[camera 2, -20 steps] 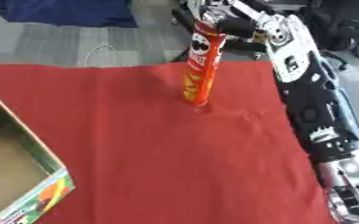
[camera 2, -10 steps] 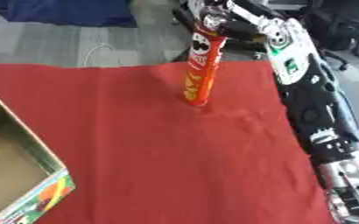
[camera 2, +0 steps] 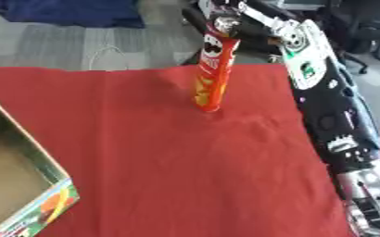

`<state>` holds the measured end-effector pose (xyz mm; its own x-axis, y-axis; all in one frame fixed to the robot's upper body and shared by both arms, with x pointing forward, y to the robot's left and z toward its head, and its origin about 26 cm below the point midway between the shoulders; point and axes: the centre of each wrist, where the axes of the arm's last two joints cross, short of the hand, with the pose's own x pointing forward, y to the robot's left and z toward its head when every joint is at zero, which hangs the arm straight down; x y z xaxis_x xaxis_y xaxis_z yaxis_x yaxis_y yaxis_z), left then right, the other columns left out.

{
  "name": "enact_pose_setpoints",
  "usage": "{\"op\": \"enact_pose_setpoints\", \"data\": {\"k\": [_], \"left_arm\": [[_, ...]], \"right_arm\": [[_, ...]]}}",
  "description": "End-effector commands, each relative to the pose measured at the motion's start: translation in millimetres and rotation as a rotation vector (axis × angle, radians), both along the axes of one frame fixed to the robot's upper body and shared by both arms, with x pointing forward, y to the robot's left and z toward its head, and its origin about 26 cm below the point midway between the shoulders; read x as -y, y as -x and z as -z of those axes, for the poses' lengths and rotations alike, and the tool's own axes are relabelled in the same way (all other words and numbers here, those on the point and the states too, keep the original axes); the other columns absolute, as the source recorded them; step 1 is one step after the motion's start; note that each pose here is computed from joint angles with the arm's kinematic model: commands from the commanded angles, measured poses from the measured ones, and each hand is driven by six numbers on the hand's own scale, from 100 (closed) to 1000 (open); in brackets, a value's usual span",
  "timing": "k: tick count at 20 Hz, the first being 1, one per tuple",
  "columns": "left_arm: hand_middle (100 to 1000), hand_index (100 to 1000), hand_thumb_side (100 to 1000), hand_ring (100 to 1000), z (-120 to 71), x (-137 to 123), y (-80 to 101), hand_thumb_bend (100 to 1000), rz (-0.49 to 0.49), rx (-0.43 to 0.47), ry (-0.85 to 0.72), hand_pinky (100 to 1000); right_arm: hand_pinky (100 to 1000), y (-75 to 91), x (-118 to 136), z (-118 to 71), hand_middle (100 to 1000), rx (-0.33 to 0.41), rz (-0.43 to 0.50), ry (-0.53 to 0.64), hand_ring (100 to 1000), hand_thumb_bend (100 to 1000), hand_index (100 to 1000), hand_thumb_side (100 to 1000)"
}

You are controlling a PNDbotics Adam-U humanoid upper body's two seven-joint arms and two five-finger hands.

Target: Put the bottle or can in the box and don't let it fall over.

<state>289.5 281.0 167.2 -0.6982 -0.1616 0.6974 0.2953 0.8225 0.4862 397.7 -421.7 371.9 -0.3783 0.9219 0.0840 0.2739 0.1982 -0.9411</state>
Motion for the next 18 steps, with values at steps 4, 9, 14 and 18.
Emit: {"op": "enact_pose_setpoints", "data": {"k": [4, 9, 14, 18], "left_arm": [[662, 687, 704, 879, -7.9, -1.5, 2.1, 100, 0.002, 0.027, -0.021, 396], [662, 687, 708, 879, -8.1, -1.3, 2.0, 100, 0.002, 0.028, -0.021, 396], [662, 687, 709, 880, -8.3, -1.2, 1.9, 100, 0.0, 0.029, -0.023, 397], [662, 687, 709, 879, -8.5, -1.3, 1.8, 100, -0.001, 0.031, -0.024, 397]], "right_arm": [[945, 8.3, 3.1, -15.1, 919, 0.033, 0.026, 0.058, 971, 100, 1000, 1000], [933, 6.3, -0.5, -13.8, 918, 0.031, 0.028, 0.088, 968, 100, 1000, 1000], [926, 4.8, -2.6, -12.4, 915, 0.032, 0.031, 0.108, 965, 100, 1000, 1000], [923, 3.7, -3.1, -11.1, 911, 0.028, 0.038, 0.112, 951, 100, 1000, 1000]]}}
